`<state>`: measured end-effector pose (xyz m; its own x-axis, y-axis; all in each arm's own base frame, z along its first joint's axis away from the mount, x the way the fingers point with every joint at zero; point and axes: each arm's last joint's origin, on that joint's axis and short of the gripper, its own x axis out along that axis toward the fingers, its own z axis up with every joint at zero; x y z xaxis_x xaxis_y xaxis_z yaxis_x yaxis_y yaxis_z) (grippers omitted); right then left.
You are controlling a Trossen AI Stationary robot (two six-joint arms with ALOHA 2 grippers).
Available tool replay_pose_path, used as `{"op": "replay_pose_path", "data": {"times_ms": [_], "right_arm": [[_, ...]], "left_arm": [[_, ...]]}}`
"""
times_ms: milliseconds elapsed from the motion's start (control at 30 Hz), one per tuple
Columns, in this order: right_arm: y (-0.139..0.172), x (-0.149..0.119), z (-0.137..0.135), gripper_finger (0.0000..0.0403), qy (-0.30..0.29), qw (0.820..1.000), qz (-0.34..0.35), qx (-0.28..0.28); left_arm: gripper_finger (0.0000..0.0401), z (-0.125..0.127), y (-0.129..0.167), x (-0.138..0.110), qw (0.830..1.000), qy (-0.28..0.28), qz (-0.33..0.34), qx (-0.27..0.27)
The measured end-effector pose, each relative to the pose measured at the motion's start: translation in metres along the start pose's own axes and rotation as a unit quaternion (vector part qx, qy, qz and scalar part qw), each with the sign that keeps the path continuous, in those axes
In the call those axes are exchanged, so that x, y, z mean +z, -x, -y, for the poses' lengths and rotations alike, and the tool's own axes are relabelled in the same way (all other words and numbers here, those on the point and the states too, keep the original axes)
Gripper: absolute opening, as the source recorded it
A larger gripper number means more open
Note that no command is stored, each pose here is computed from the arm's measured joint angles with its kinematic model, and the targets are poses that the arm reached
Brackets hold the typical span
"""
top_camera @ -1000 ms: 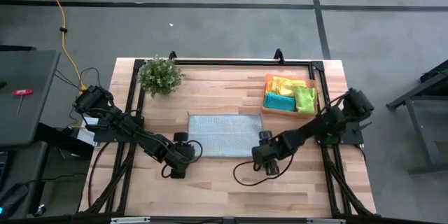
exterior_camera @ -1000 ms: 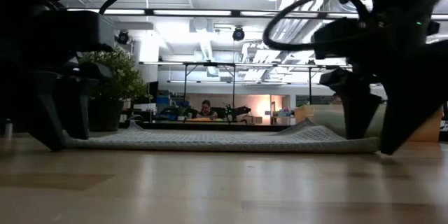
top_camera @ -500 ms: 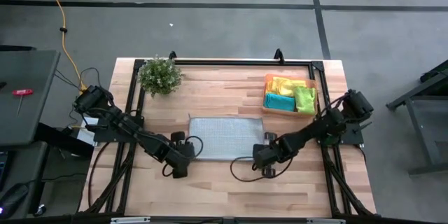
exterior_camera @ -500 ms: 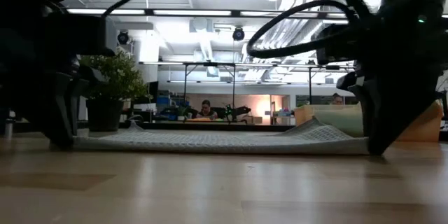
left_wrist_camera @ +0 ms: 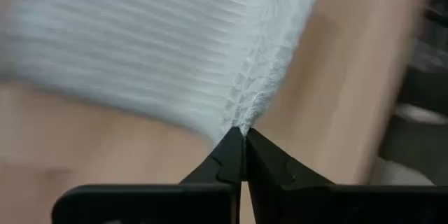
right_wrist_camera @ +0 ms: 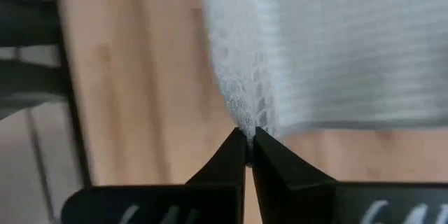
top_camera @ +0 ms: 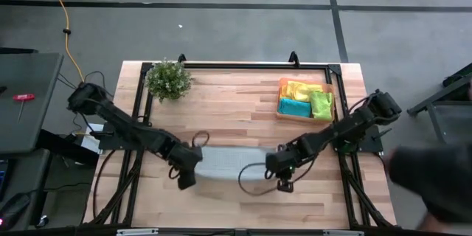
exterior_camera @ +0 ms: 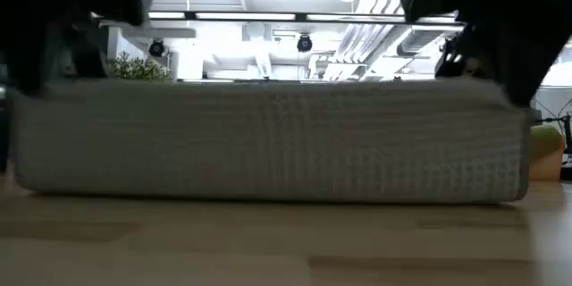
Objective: Fold microfiber towels
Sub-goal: Fold the gray microfiber cloth
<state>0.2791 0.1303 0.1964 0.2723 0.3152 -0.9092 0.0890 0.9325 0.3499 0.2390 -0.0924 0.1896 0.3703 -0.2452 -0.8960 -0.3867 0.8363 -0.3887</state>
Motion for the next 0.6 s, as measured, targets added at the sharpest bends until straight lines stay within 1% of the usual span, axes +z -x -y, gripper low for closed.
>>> {"op": "replay_pose_path", "data": {"times_ms": [133, 300, 467, 600], "right_arm": [[0.005, 0.004, 0.016, 0.0001, -0.026, 0.999, 0.003, -0.038], [0.01, 0.012, 0.037, 0.0, -0.037, 0.995, 0.018, -0.092], [0.015, 0.019, 0.056, 0.0, -0.069, 0.991, 0.02, -0.115], [0.016, 0.021, 0.063, 0.0, -0.077, 0.989, 0.02, -0.121]], "left_arm": [[0.0001, -0.019, 0.003, 0.007, 0.997, 0.026, 0.011, 0.068], [0.0001, -0.035, 0.001, 0.013, 0.993, 0.045, 0.022, 0.11], [0.0, -0.045, -0.004, 0.009, 0.986, 0.093, 0.037, 0.135], [0.0, -0.046, -0.005, 0.008, 0.982, 0.101, 0.054, 0.149]]}}
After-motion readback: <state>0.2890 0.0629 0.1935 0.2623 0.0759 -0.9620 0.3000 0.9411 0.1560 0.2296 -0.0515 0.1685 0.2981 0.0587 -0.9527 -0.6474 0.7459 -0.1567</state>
